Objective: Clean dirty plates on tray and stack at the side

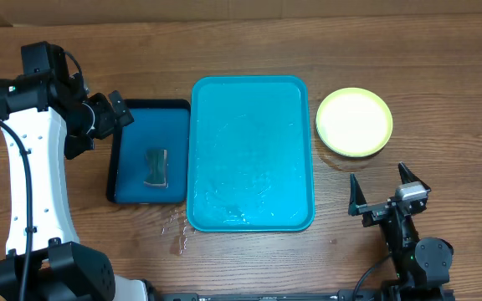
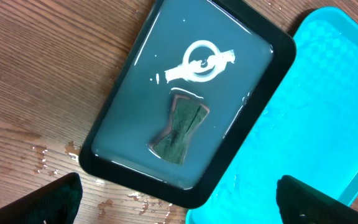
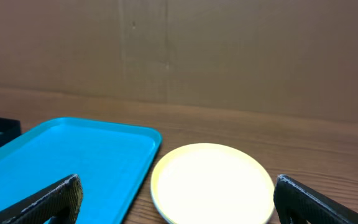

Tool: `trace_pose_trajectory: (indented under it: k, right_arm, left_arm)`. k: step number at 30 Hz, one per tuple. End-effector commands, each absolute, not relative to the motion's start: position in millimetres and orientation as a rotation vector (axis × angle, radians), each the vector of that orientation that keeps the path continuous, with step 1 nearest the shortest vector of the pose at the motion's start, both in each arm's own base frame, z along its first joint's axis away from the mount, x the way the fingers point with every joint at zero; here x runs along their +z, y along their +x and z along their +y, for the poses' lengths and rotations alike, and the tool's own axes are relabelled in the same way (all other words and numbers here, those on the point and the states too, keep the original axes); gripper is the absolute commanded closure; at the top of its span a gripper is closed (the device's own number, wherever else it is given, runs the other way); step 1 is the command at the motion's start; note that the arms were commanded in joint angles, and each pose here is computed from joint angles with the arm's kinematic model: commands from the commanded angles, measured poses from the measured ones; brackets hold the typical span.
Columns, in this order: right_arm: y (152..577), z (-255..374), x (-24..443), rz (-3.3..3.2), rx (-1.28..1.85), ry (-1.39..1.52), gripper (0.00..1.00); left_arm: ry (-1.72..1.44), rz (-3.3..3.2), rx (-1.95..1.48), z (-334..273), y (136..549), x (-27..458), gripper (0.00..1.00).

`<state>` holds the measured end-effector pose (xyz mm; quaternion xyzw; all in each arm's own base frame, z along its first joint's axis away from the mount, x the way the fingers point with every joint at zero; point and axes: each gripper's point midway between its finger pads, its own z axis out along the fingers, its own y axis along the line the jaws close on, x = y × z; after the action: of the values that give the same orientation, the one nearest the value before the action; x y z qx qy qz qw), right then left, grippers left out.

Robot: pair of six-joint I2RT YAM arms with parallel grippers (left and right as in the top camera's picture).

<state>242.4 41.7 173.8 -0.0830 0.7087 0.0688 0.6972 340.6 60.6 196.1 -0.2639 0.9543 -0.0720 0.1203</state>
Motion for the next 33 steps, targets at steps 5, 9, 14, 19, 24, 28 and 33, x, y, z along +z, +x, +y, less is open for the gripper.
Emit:
trace_pose_trajectory:
  k: [5,9,14,19,24,28,33]
  right_arm:
    - [242.5,41.3,172.4,1.574,0.147,-0.191,0.00]
    - [242.5,41.3,172.3,1.574,0.147,-0.191,0.00]
    - [242.5,41.3,172.4,1.574,0.147,-0.191,0.00]
    - [242.5,41.3,172.3,1.574,0.147,-0.191,0.00]
    - [242.5,41.3,172.4,1.574,0.147,-0.191,0.00]
    - [242.5,41.3,172.3,1.574,0.147,-0.191,0.00]
    - [242.5,41.3,172.3,1.574,0.147,-0.191,0.00]
  left_arm:
    - [-0.773,2.748,-0.196,64.5,343.2,207.2,0.00]
    - [-0.773,2.748,-0.196,64.5,343.2,207.2,0.00]
    - [-0.773,2.748,-0.196,64.5,343.2,207.2,0.00]
    - [-0.773,2.748,-0.196,64.5,343.2,207.2,0.00]
    - [-0.773,2.748,-0.196,64.5,343.2,207.2,0.00]
    - [-0.773,2.748,-0.196,64.5,343.2,207.2,0.00]
    - [-0.773,2.748,-0.196,64.5,343.2,207.2,0.00]
